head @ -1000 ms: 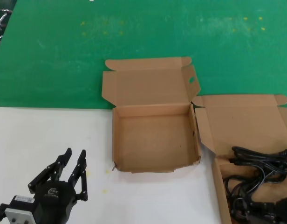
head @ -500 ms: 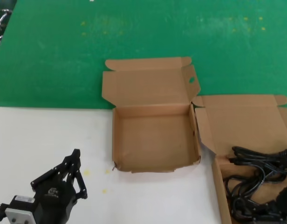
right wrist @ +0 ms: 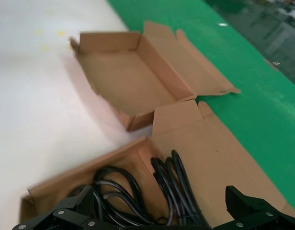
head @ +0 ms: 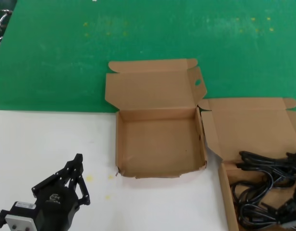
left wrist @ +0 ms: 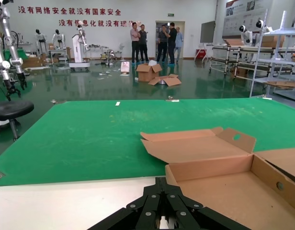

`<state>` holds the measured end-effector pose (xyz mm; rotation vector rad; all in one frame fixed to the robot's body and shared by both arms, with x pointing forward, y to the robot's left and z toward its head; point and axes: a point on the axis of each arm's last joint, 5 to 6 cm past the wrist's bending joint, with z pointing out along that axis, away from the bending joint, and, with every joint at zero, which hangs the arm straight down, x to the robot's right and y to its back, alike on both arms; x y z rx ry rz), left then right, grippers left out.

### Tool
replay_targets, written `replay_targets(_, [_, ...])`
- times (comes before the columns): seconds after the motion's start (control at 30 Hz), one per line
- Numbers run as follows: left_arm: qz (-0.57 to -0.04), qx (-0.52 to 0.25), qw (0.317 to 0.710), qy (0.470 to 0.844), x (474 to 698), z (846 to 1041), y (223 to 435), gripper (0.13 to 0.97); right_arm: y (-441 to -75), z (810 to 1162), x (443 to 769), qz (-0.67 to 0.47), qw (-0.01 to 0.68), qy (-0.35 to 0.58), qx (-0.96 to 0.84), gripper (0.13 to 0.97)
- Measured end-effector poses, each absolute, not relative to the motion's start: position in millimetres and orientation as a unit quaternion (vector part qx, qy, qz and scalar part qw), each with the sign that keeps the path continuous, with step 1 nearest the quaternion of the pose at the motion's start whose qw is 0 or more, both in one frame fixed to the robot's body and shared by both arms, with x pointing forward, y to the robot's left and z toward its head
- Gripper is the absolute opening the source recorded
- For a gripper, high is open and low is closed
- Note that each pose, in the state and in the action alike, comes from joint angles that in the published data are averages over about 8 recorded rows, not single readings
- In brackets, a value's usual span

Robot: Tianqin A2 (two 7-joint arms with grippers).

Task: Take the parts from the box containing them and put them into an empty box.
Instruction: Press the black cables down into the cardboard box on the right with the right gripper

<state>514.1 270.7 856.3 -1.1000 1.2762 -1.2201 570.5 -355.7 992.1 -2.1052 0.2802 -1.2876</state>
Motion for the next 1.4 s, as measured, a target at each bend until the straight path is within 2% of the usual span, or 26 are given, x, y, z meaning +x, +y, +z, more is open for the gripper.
replay_targets(0.33, [-0.506, -0.456, 0.506, 0.529, 514, 856.3, 271, 0.135, -346, 1023, 604, -0.489, 0.239, 0.029, -0.838, 0.966])
replay_targets(0.73, [-0.506, -0.456, 0.506, 0.529, 514, 856.3, 271, 0.135, -335, 1042, 633, -0.463, 0.147, -0.037, -0.873, 0.966])
replay_targets(1.23, [-0.506, -0.456, 0.506, 0.529, 514, 856.3, 271, 0.134, -323, 1053, 660, -0.463, 0.108, -0.054, -0.878, 0.932])
replay_targets(1.4, [-0.506, -0.456, 0.506, 0.529, 514, 856.3, 271, 0.134, -322, 1051, 666, -0.468, 0.108, -0.052, -0.876, 0.869])
